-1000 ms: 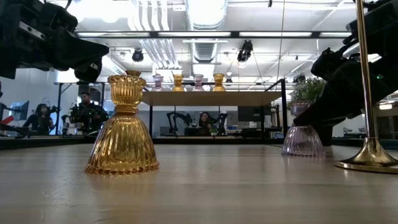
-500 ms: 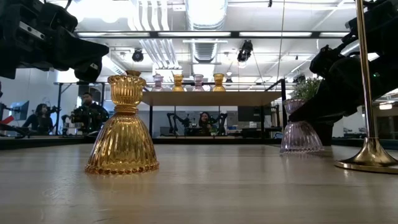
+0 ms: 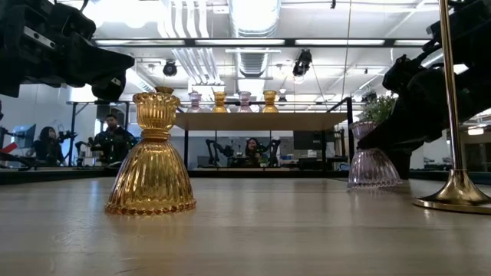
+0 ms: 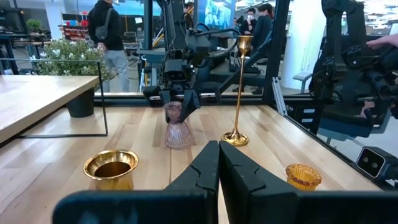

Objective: Pick & Place candle stick holders
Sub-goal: Put the purple glass candle holder on the shelf aligned with the other glass candle holders

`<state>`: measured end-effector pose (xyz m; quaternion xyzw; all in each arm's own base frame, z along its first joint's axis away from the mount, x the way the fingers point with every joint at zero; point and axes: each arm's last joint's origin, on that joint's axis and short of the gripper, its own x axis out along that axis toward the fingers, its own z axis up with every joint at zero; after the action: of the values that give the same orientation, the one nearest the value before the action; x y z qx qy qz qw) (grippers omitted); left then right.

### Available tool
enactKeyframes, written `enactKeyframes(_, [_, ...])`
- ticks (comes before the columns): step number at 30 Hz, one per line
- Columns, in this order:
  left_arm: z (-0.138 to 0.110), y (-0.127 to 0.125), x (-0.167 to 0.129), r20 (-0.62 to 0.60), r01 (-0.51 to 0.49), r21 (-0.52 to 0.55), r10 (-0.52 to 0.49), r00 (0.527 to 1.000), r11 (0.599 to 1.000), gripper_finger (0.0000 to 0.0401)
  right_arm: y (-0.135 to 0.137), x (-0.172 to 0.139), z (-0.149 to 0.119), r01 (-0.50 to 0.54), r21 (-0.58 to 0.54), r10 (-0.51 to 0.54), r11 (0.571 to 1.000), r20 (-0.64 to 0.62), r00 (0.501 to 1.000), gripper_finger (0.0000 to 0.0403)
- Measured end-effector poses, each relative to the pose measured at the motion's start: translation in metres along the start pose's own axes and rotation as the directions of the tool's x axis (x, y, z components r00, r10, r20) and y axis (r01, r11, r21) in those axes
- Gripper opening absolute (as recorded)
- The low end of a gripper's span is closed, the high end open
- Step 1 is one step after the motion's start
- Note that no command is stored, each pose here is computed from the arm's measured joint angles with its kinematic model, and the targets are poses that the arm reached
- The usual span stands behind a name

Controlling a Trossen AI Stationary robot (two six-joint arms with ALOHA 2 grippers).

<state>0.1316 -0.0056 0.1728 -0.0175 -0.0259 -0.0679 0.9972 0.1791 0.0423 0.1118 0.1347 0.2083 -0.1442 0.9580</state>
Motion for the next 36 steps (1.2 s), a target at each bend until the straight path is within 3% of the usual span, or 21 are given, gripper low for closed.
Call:
enactKeyframes(13, [0.000, 0.000, 0.000, 0.000, 0.000, 0.000, 0.000, 1.000, 1.000, 0.0014, 0.007, -0.005, 0.025, -0.041, 0.015, 0.040, 0.999, 0.089, 0.995, 0.0109])
enactKeyframes(20, [0.000, 0.000, 0.000, 0.000, 0.000, 0.000, 0.000, 1.000, 1.000, 0.0014, 0.006, -0.011, 0.053, -0.042, 0.018, 0.041, 0.999, 0.097, 0.994, 0.0109])
enactKeyframes(28, [0.000, 0.000, 0.000, 0.000, 0.000, 0.000, 0.000, 1.000, 1.000, 0.0014, 0.010, -0.028, 0.110, -0.006, -0.061, 0.012, 0.998, 0.106, 0.994, 0.0109])
enactKeyframes(36, [0.000, 0.000, 0.000, 0.000, 0.000, 0.000, 0.000, 1.000, 1.000, 0.0014, 0.004, -0.046, 0.182, 0.050, -0.051, -0.043, 0.997, 0.133, 0.990, 0.0109])
